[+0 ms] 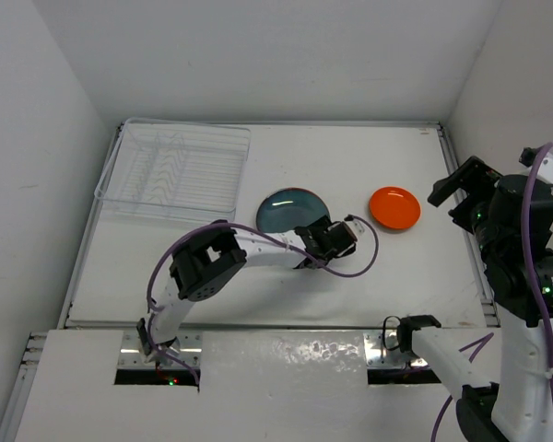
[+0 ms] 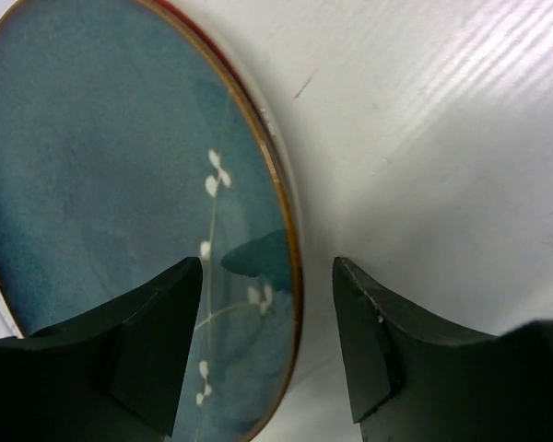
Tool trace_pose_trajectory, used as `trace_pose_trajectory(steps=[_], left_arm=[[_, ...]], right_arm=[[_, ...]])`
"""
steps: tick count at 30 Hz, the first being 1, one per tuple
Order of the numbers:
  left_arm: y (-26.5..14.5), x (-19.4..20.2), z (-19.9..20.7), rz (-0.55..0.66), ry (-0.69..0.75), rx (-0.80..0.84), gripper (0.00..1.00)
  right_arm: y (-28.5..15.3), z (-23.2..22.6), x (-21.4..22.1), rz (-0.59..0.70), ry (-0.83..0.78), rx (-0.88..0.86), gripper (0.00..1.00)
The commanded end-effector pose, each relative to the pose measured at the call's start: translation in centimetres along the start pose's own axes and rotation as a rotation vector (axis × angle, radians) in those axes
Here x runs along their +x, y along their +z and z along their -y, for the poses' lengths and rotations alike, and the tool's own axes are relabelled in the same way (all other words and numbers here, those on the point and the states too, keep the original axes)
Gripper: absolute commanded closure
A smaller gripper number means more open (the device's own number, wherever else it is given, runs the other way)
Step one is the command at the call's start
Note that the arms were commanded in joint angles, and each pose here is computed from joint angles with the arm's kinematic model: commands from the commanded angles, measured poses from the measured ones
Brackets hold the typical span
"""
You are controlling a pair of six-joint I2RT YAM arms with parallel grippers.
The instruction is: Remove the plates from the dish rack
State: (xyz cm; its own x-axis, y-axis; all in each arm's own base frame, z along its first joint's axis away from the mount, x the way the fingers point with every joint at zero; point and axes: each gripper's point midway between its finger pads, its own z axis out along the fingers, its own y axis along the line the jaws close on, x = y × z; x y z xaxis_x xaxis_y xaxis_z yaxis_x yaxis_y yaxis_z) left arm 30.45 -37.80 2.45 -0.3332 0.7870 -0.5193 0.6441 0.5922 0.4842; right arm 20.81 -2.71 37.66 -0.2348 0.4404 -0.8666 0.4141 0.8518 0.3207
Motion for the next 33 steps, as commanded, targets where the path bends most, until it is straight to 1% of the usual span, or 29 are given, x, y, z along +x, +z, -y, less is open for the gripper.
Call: trace_pose_trajectory(steps=[1,2,3,5,6,7,8,9,11,12,13,14,15,16,17,18,19,20,21,22,23,24,25,27,33], left_arm=[[-2.7,-3.4,-2.1,0.063,-0.111,0.006,0.33],[-3.6,-4.5,-2.5,0.084,-0.134,0.01,0.23],[-5.3,-6.2,-3.7,0.132,-0.173,0.008,0.0],[-7.9,-8.8,-5.6,0.213,-0.243,0.004,0.0],[-10.1,-10.3,-7.4,0.27,-0.286,0.0,0.0],[-11.6,-11.4,-8.6,0.301,-0.321,-0.002,0.0],[-12.5,-12.0,-9.7,0.319,-0.349,-0.003,0.0],[-13.9,-12.4,-11.9,0.341,-0.39,-0.018,0.0],[-15.2,-12.2,-14.8,0.336,-0.505,-0.037,0.0],[-15.7,-11.2,-18.5,0.33,-0.59,-0.083,0.0],[-15.8,-9.7,-20.1,0.291,-0.674,-0.101,0.0],[-15.8,-8.4,-22.1,0.271,-0.732,-0.126,0.0],[-16.6,-6.0,-26.6,0.267,-0.833,-0.203,0.0],[-16.7,-3.6,-27.8,0.226,-0.896,-0.245,0.0],[-17.3,-1.3,-30.2,0.204,-0.951,-0.336,0.0],[-18.8,2.5,-33.4,0.182,-1.037,-0.441,0.0],[-19.5,4.9,-34.8,0.16,-1.105,-0.494,0.0],[-21.2,6.6,-36.1,0.183,-1.163,-0.511,0.0],[-20.9,11.0,-37.7,0.129,-1.228,-0.574,0.0],[-21.2,12.6,-37.9,0.122,-1.257,-0.571,0.0],[-22.8,14.6,-38.6,0.123,-1.288,-0.64,0.0],[-22.7,16.5,-37.6,0.068,-1.292,-0.681,0.0],[-24.2,17.1,-37.6,0.094,-1.307,-0.722,0.0],[-24.5,19.5,-36.5,0.045,-1.339,-0.774,0.0],[-27.0,21.0,-37.1,0.049,-1.341,-0.889,0.0]], right_arm=[[0.0,-1.0,-1.1,0.029,0.004,-0.04,0.01],[0.0,-1.1,-1.1,0.029,0.006,-0.044,0.01],[0.1,-1.1,-1.1,0.028,0.004,-0.045,0.01],[0.4,-1.2,-0.8,0.023,-0.005,-0.05,0.01],[0.6,-1.4,-0.5,0.016,-0.023,-0.06,0.01],[0.8,-1.5,-0.3,0.012,-0.036,-0.072,0.01],[1.4,-1.9,0.1,0.004,-0.053,-0.09,0.01],[1.8,-2.4,0.7,-0.016,-0.078,-0.122,0.01],[2.8,-2.8,1.9,-0.057,-0.118,-0.144,0.01],[4.1,-3.0,3.5,-0.124,-0.172,-0.147,0.01],[4.5,-3.5,4.7,-0.183,-0.2,-0.182,0.01],[4.7,-3.3,6.0,-0.253,-0.226,-0.177,0.01],[5.6,-3.2,7.2,-0.318,-0.262,-0.165,0.01],[5.7,-2.9,7.7,-0.348,-0.276,-0.15,0.01],[5.6,-2.2,8.3,-0.381,-0.294,-0.123,0.01],[5.8,-1.6,8.5,-0.39,-0.323,-0.097,0.01],[5.8,-1.1,8.4,-0.385,-0.34,-0.075,0.01],[5.8,-0.2,8.1,-0.375,-0.376,-0.036,0.01],[5.6,0.2,7.8,-0.36,-0.39,-0.026,0.01],[5.5,0.9,7.5,-0.346,-0.41,0.004,0.01],[5.5,1.3,7.4,-0.34,-0.436,0.014,0.01],[5.3,1.6,7.2,-0.329,-0.45,0.024,0.01],[5.2,2.5,7.1,-0.326,-0.475,0.059,0.01],[4.9,3.0,7.0,-0.321,-0.49,0.082,0.01],[5.5,3.4,9.0,-0.357,-0.509,0.067,0.01]])
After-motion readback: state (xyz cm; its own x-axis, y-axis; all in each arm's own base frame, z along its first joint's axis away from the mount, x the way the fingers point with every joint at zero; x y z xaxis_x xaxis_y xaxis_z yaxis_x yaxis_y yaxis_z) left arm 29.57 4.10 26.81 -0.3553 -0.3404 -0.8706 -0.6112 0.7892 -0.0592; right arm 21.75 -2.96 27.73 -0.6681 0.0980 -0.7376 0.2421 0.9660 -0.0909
